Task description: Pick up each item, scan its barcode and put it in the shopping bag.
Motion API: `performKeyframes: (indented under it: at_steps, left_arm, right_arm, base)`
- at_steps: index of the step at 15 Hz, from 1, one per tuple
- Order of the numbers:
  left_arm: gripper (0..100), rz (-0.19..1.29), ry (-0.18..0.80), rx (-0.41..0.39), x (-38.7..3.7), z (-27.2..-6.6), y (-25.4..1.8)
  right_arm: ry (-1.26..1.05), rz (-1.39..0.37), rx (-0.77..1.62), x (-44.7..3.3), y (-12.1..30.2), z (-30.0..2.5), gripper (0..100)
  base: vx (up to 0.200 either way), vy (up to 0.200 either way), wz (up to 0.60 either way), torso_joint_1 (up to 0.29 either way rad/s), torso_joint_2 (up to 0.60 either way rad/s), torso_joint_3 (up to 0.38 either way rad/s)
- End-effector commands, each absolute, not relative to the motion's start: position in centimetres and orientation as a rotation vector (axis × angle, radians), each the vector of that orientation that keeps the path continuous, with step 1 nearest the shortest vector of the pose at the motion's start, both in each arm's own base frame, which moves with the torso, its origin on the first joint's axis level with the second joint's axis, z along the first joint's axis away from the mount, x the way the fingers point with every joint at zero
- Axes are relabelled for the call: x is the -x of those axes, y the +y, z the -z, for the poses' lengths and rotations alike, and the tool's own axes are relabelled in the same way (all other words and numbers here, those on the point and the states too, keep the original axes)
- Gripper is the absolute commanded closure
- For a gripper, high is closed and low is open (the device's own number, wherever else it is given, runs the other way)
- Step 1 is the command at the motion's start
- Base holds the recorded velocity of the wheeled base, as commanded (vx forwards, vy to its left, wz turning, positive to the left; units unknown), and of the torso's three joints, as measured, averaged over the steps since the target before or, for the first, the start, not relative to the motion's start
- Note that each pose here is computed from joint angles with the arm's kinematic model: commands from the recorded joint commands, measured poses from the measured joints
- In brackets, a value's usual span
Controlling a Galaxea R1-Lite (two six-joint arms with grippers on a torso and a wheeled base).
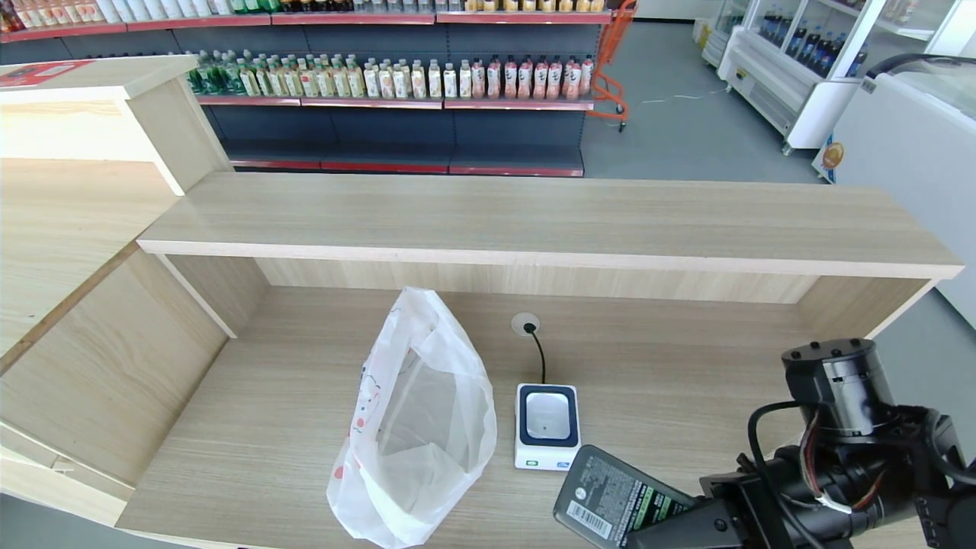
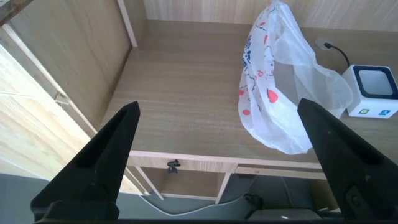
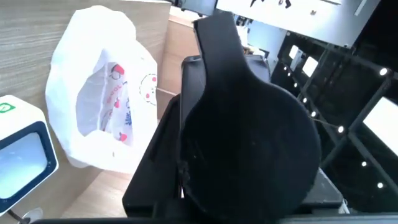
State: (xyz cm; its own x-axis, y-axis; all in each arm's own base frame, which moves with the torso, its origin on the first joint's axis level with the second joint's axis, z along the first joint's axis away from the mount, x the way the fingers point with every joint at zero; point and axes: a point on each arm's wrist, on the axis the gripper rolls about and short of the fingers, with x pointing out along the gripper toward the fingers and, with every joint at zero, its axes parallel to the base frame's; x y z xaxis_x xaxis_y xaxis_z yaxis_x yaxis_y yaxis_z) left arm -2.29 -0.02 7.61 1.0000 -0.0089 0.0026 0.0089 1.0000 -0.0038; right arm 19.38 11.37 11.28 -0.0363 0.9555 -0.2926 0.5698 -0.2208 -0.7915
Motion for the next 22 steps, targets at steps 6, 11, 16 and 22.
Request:
performKeyframes:
  at_steps: [6, 11, 16, 22]
  left_arm:
    - [0, 0.009, -0.003, 0.005, 2.3, -7.6, 0.0]
    - [0, 0.009, -0.003, 0.005, 2.3, -7.6, 0.0]
    - [0, 0.009, -0.003, 0.005, 2.3, -7.6, 0.0]
    - [0, 0.009, -0.003, 0.005, 2.3, -7.6, 0.0]
  right_arm:
    - [-1.618, -1.175, 1.798, -19.1, 11.5, -11.3, 100]
    - [-1.611, -1.183, 1.792, -19.2, 11.5, -11.2, 100]
    - [-1.43, -1.215, 1.7, -19.1, 10.7, -12.8, 100]
    - [-0.418, -1.179, 1.044, -17.1, 3.4, -16.0, 100]
  base:
    - [0.0, 0.0, 0.0, 0.0, 0.0, 0.0]
    - [0.0, 0.0, 0.0, 0.0, 0.0, 0.0]
    - [0.0, 0.0, 0.0, 0.0, 0.0, 0.0]
    - [0.0, 0.0, 0.0, 0.0, 0.0, 0.0]
